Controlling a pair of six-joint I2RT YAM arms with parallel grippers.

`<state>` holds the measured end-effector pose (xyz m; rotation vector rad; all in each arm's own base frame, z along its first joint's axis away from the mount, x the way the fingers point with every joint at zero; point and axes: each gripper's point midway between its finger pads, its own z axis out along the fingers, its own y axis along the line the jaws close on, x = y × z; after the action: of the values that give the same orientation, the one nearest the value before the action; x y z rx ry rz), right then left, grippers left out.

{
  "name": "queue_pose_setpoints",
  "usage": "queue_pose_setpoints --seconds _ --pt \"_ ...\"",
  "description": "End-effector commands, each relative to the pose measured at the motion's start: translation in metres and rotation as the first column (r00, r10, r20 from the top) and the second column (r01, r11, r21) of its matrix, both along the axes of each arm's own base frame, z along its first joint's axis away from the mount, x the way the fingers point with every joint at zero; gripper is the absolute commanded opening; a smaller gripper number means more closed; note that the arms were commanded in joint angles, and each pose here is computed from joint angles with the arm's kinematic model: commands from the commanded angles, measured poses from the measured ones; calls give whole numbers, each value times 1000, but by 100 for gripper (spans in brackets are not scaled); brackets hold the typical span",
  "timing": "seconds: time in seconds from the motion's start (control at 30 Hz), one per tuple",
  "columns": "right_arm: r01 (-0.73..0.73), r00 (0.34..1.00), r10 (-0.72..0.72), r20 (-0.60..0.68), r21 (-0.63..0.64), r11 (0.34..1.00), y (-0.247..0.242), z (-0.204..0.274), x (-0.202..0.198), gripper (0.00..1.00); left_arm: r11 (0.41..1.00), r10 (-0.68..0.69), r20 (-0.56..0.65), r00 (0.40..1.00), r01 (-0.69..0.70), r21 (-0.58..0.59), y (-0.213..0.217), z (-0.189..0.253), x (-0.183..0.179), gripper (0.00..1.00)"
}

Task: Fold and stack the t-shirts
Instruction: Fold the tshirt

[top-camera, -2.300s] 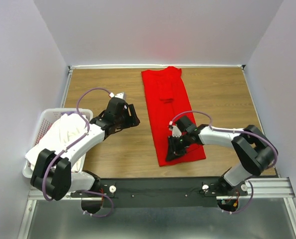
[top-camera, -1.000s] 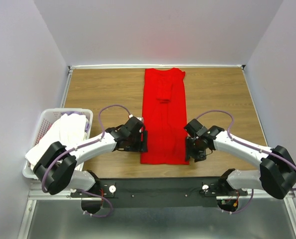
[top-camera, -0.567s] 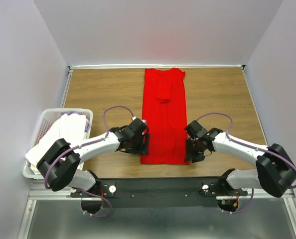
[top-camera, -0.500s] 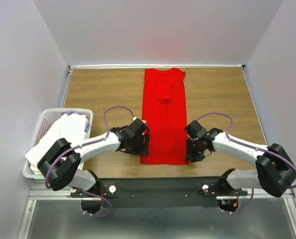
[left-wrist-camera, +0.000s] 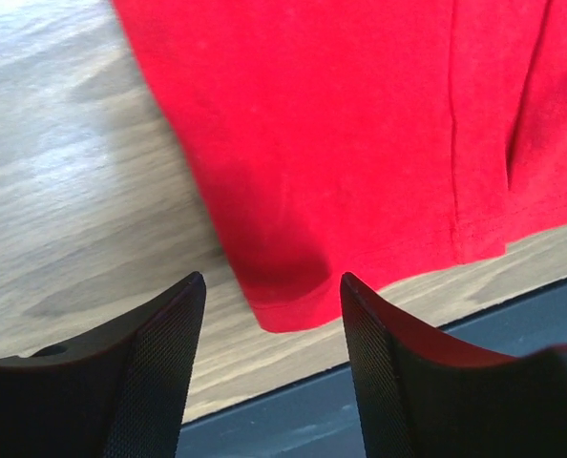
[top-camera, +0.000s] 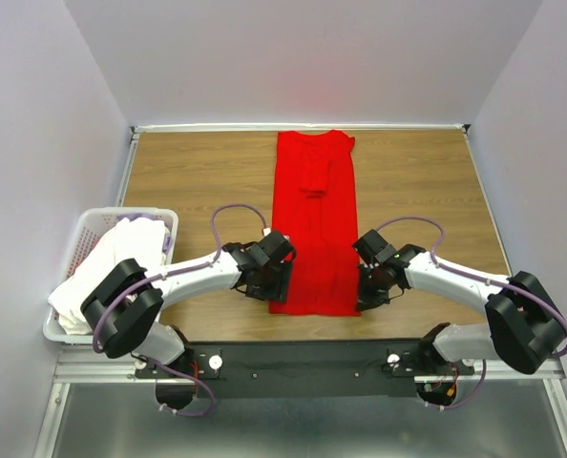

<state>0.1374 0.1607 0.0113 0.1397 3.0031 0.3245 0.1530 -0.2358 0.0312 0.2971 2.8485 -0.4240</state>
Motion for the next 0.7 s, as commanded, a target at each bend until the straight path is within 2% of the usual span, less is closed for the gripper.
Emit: queue_pose_setpoints --seconds 0.0,0.07,0.2,0.4,0.67 --pt "-21 999 19 -46 -47 999 -11 -14 -12 1 998 -3 12 1000 2 58 -2 1 1 63" --pt "-26 999 24 -43 -45 999 -11 -13 -12 1 998 -13 4 1000 13 69 -4 0 -3 61" --pt "-37 999 35 -41 -41 998 -10 -13 -11 1 994 5 5 1000 -6 108 -3 -3 -5 46" --pt "-50 998 49 -41 -34 998 -8 -13 -11 1 987 54 50 997 -61 148 0 6 4 46" --pt "-60 997 59 -43 -30 998 -8 -13 -11 1 979 75 41 996 -81 186 9 -2 0 46"
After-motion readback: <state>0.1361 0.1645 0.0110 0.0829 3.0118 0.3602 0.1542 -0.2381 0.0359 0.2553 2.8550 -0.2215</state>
